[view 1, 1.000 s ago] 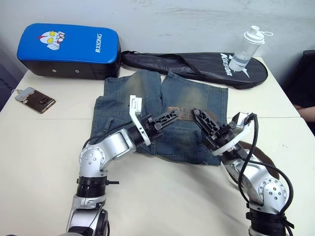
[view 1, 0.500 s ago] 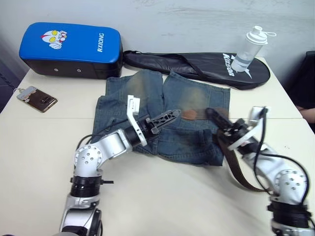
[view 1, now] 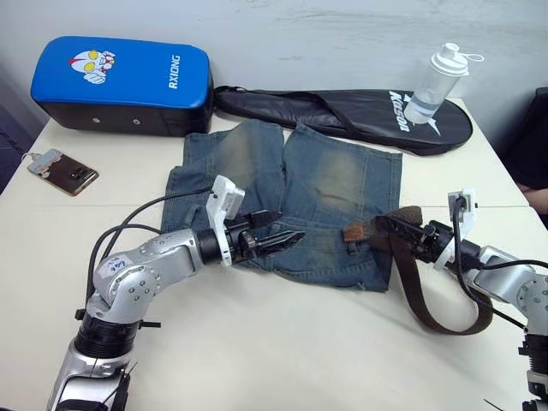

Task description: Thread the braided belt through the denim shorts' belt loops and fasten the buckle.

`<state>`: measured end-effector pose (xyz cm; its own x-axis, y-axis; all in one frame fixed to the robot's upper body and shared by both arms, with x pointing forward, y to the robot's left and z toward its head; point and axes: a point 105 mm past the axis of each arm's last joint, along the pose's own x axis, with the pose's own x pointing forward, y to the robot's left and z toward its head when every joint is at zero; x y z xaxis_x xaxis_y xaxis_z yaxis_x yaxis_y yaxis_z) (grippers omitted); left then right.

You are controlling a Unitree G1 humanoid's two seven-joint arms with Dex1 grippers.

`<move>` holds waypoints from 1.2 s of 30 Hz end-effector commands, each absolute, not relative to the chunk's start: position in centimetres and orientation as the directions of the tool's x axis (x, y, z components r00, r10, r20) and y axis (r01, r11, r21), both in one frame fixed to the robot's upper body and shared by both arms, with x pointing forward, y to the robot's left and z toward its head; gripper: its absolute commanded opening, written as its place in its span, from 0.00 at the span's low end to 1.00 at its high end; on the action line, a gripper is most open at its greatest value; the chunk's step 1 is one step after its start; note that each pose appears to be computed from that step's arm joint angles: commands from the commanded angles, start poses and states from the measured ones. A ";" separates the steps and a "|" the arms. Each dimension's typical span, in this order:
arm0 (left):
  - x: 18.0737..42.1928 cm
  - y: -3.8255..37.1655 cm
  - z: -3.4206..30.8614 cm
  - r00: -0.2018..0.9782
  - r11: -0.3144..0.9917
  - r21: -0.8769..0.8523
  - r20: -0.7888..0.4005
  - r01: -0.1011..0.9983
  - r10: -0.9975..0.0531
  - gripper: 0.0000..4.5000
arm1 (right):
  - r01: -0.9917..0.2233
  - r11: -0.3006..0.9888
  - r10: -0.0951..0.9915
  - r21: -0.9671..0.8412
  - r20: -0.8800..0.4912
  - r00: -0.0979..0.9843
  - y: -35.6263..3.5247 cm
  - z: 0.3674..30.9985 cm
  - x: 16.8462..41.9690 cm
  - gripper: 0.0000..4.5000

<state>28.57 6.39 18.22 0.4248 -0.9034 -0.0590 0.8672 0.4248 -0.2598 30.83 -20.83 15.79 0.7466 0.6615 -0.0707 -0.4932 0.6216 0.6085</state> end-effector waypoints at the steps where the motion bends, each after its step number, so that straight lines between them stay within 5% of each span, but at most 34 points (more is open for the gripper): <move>1: 27.9 6.3 17.7 0.411 0.421 -0.188 -0.088 0.888 -0.907 0.99 | -0.509 0.621 0.645 0.596 -0.020 0.764 -22.6 17.7 30.6 0.00; 18: 27.9 6.2 16.4 0.385 0.404 -0.153 -0.139 0.902 -0.912 0.99 | -0.425 0.638 0.622 0.642 -0.105 0.776 -23.5 16.1 29.8 0.00; 25: 27.9 5.8 16.3 0.383 0.401 -0.143 -0.139 0.905 -0.913 0.99 | -0.441 0.560 0.672 0.701 -0.072 0.737 -20.4 15.1 29.7 0.00; 36: 29.8 3.5 15.6 0.420 0.335 0.348 -0.203 0.876 -0.885 0.99 | -0.431 0.514 0.705 0.742 -0.080 0.704 -15.2 12.6 30.0 0.00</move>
<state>29.24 4.61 14.69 0.4143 -0.8800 -0.2321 0.9076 0.3803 0.1779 29.88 -16.28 12.67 0.7034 0.7074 -0.0690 -0.4229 0.4947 0.7592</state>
